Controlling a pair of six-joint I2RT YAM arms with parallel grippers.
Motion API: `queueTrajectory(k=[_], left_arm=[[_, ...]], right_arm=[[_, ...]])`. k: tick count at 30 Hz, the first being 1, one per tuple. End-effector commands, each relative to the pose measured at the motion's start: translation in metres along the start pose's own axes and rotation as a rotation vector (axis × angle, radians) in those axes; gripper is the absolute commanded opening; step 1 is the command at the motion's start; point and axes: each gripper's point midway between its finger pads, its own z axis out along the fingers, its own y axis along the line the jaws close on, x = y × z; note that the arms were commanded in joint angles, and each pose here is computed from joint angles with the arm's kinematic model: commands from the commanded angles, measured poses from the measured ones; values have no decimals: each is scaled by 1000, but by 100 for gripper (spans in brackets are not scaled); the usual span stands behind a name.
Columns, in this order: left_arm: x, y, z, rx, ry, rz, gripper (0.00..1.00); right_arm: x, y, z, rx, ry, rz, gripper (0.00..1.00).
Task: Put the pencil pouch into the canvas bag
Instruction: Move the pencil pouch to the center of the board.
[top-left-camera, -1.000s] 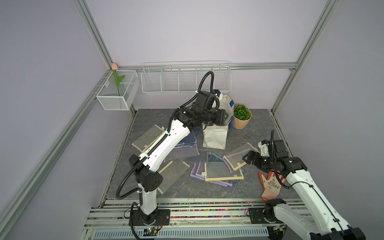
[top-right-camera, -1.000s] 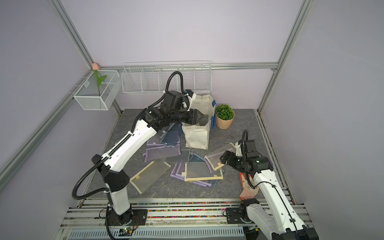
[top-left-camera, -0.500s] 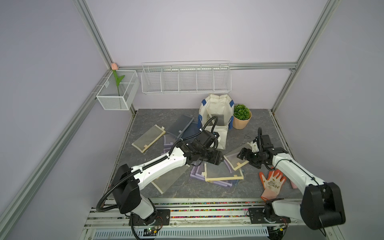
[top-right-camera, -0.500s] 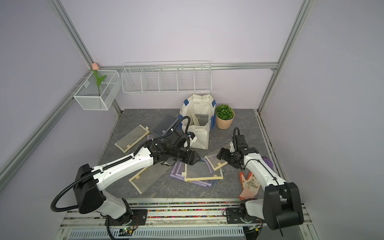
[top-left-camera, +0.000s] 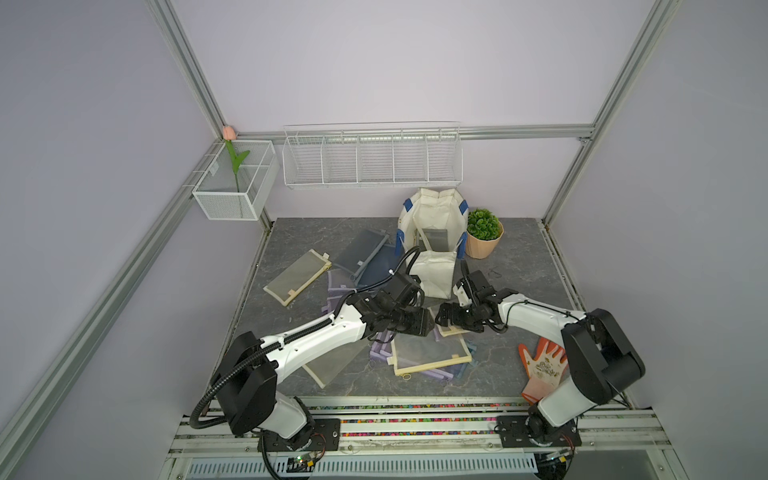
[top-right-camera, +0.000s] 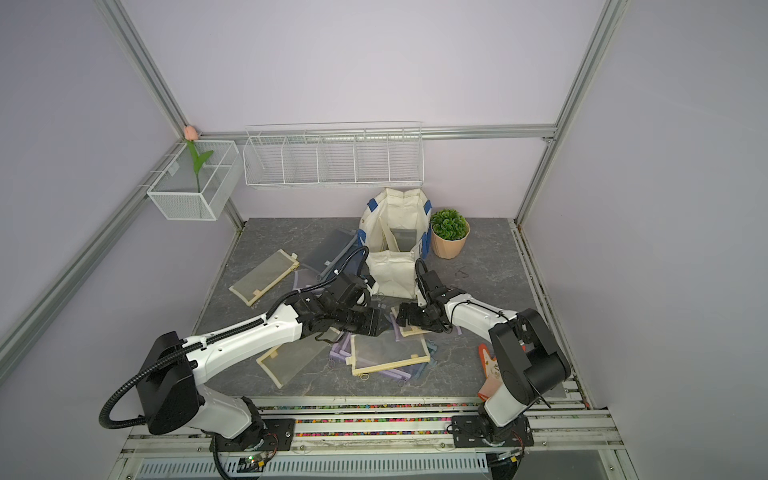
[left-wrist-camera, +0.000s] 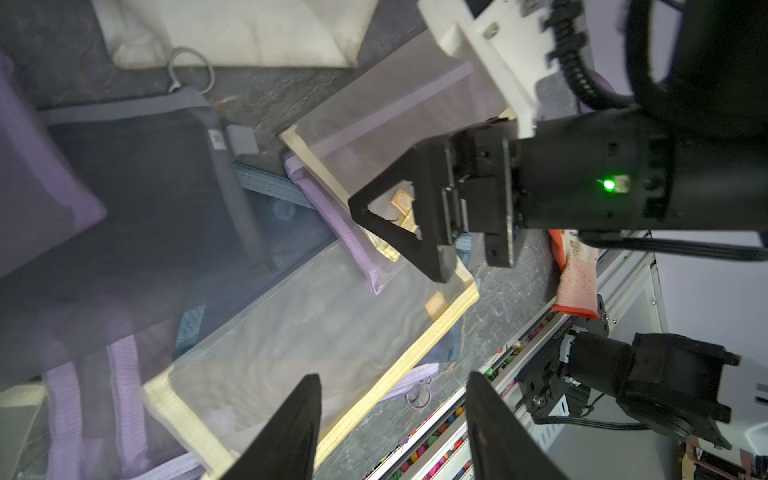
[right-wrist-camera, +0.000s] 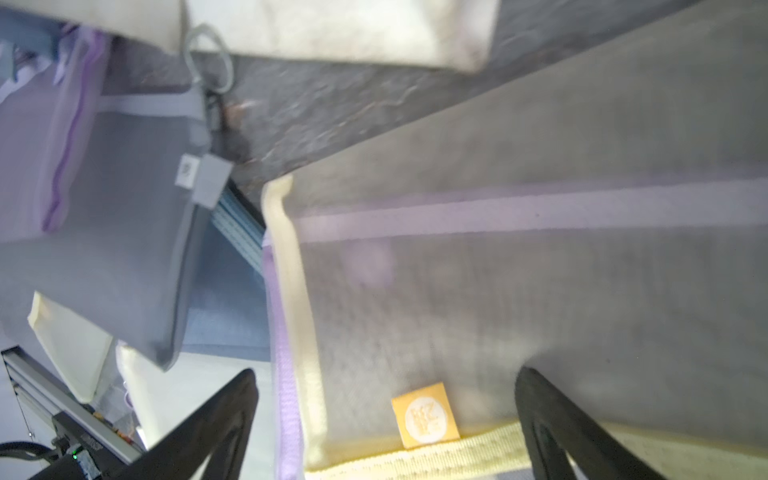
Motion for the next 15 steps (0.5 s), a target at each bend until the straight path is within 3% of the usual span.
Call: queueTrajectory(k=[1, 9, 15], left_arm=[[-1, 8, -3, 13, -13, -54, 55], [-11, 9, 20, 0, 35, -6, 56], [-28, 2, 53, 2, 68, -4, 61]], right_arm=[[27, -3, -2, 27, 36, 29, 98], [2, 11, -56, 14, -93, 13, 95], [18, -26, -79, 4, -133, 211, 94]])
